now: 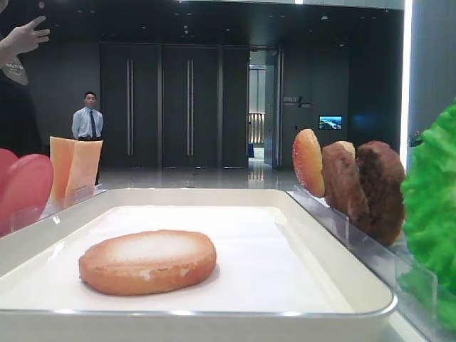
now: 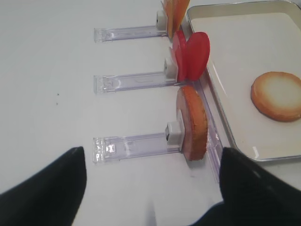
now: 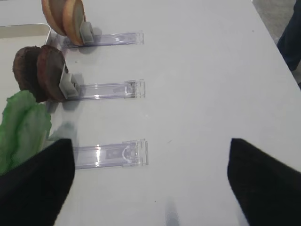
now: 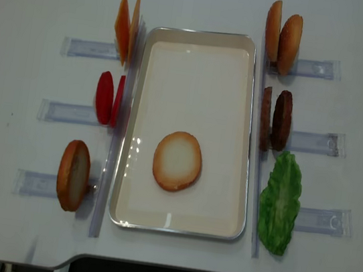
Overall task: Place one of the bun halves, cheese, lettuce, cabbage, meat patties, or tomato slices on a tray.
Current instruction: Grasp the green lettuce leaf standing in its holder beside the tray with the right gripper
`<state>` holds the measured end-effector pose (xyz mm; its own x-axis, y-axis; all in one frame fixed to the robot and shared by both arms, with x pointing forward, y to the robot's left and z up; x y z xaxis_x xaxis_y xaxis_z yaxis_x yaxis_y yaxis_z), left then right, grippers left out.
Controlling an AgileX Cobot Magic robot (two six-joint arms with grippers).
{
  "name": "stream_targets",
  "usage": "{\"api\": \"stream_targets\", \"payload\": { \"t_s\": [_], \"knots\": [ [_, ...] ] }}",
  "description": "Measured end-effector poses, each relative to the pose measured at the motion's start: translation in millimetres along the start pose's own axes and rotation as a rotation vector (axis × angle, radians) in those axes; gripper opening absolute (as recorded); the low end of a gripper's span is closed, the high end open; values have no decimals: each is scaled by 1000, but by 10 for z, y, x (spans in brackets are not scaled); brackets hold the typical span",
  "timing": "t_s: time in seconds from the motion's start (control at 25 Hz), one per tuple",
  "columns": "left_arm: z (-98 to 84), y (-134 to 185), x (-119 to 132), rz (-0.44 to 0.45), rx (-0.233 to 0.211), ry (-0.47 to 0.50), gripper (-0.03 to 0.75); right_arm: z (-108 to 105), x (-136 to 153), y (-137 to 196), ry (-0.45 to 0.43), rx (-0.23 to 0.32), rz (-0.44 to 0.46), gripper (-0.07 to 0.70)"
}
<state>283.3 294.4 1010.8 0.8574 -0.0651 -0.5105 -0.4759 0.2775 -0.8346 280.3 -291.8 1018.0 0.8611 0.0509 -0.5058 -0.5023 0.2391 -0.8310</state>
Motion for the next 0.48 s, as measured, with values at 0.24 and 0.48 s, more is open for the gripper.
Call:
{"api": "stream_targets", "payload": {
  "t_s": [0.24, 0.48],
  "knots": [
    [0, 0, 0, 0, 0, 0, 639, 0, 0, 0, 0, 0, 0, 538],
    [0, 0, 0, 0, 0, 0, 610, 1, 0, 0, -1, 0, 0, 516]
  ]
}}
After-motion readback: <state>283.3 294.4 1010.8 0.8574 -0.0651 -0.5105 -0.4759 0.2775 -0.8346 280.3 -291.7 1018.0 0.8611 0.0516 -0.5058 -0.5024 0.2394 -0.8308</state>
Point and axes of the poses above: a point on each arm's last joint axis where the gripper is mounted, x pointing out along that axis toward the gripper, z along the wrist's bending axis when the last joint is at zero, y = z × x, the point moved 6 cm from there along x, pointing out along that axis toward the gripper, and after that the axes turned 13 degrees about x, right-handed, at the moved point
